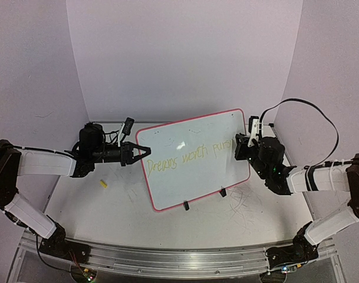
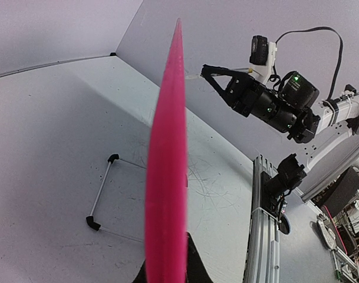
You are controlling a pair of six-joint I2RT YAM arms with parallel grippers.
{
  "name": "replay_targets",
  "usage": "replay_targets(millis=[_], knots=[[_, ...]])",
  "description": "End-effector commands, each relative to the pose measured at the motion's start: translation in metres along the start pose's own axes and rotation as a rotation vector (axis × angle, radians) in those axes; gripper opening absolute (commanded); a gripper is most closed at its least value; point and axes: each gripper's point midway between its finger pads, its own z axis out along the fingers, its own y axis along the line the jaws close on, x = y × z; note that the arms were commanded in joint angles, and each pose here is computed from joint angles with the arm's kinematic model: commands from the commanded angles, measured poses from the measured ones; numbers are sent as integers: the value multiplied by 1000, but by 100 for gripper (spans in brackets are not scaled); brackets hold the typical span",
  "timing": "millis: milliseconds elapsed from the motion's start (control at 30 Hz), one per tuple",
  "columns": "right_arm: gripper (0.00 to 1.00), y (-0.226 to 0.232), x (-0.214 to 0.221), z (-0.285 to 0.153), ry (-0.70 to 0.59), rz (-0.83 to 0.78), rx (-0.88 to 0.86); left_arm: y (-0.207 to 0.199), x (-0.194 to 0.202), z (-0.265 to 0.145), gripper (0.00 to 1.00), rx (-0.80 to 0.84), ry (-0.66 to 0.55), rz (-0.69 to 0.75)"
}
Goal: Write a sentence on the whiteboard
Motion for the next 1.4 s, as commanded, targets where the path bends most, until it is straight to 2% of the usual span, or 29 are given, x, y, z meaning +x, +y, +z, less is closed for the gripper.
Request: replay_targets(millis=[0, 467, 667, 800, 1367], knots=[[0, 1, -22, 6, -61, 8, 12, 23, 9, -4, 0, -103, 26, 54], [0, -11, 24, -13, 53, 28, 14, 23, 9, -4, 0, -108, 25, 56], [0, -5, 1, -8, -4, 32, 1, 23, 8, -5, 0, -108, 22, 55], [0, -5, -21, -20, -57, 55, -15, 23, 7, -5, 0, -108, 21, 54], [0, 0, -40, 4, -98, 86, -89, 22, 8, -5, 0, -103, 24, 55]])
